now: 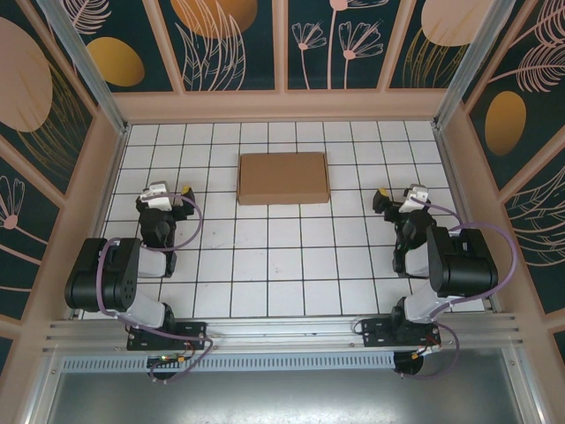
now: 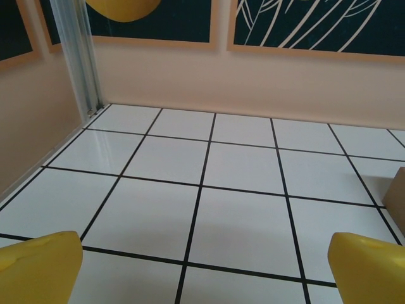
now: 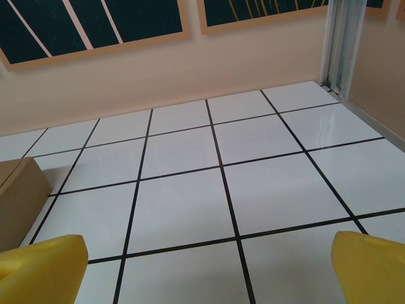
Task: Fold the paper box
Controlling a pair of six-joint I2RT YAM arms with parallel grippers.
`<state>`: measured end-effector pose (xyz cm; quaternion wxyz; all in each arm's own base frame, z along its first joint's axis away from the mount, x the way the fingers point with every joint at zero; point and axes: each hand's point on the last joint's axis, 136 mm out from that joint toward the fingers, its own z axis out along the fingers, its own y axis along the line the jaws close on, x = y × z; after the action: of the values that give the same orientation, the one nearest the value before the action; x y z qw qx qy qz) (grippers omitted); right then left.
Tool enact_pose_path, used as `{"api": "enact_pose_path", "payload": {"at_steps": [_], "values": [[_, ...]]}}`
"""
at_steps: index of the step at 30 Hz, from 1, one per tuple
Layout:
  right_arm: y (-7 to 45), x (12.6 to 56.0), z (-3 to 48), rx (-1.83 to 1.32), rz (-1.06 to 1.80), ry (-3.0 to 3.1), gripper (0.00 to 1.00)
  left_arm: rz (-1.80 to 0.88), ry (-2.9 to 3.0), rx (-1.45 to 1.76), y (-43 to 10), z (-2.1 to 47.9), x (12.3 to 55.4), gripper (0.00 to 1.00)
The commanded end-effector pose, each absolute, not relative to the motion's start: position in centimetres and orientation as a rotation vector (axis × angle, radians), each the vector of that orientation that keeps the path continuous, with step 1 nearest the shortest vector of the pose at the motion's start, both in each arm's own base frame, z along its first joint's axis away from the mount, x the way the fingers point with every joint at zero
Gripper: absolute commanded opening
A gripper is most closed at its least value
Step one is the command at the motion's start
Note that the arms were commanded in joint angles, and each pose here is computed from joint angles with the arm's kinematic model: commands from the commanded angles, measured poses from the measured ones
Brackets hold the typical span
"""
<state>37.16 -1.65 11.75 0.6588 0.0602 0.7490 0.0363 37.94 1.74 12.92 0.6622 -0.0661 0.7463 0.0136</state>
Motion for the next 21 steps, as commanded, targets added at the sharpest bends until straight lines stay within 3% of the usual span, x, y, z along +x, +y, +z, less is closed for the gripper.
{"api": "enact_pose_path", "payload": {"at_steps": [1, 21], "values": [[-1.33, 37.48, 12.69, 0.128, 0.065, 1.666, 0.99, 0.030, 1.669, -0.141, 1.78, 13.42, 37.93, 0.99], [-1.26, 37.43, 12.80, 0.126, 0.058, 1.661, 0.99, 0.029, 1.663, -0.141, 1.78, 13.55, 37.79, 0.99]]}}
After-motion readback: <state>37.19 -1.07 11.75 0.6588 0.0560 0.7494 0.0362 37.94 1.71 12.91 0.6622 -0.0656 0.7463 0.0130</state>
